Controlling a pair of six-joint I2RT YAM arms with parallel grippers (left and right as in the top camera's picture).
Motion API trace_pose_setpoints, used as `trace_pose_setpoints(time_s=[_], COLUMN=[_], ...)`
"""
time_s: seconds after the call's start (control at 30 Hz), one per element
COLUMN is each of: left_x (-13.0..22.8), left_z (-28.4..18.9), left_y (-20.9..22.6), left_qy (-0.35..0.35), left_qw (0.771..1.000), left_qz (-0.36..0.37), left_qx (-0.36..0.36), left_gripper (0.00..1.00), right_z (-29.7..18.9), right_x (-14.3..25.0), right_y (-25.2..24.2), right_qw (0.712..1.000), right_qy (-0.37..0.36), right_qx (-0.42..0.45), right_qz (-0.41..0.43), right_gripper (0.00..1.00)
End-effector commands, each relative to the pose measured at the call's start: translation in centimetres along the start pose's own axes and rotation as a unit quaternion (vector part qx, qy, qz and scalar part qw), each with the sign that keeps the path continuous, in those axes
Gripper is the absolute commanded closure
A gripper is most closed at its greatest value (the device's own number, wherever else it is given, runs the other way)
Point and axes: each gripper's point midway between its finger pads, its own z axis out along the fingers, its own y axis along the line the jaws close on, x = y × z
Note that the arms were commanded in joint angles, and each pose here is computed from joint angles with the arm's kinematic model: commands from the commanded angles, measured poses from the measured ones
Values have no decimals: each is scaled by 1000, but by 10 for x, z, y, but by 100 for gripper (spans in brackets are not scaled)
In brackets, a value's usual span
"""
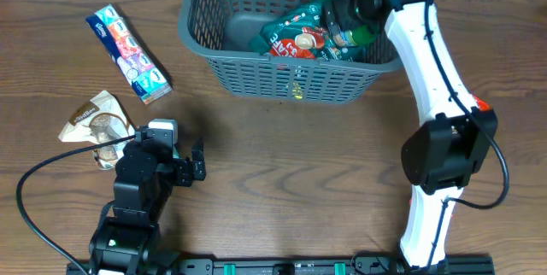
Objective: Pack container
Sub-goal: 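Carry the jar over the basket and release it inside, then reach the right gripper to the San Remo spaghetti pack and grasp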
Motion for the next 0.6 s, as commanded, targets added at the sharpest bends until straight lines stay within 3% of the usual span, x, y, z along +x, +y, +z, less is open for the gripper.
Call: trace_pose_setpoints(time_s=[0.0,0.13,0.23,0.4,0.47,0.57], left_x=[-9,-9,-9,-9,-9,-9], left_z=[-3,-3,-3,-3,-3,-3], left_y=[1,1,1,1,1,1], left_qy=[-10,-10,-10,-10,-10,-10], left_qw=[1000,1000,1000,1000,1000,1000], left_qz=[-7,-7,-7,-7,-7,-7], left_qx=[-5,-5,-5,-5,-5,-5], left_gripper=[1,1,1,1,1,1], right_z=[-70,-138,-173,-215,-227,-240], right_x=[-59,-83,-75,-4,32,79], right_y=[28,27,-25,-121,-149,-178], right_qw=[994,988,982,929,895,850], right_qy=[-95,-148,-152,-102,-74,-32], right_qx=[-21,-6,83,190,213,242], right_qz=[-39,-50,69,302,386,468], right_gripper=[2,1,1,1,1,1])
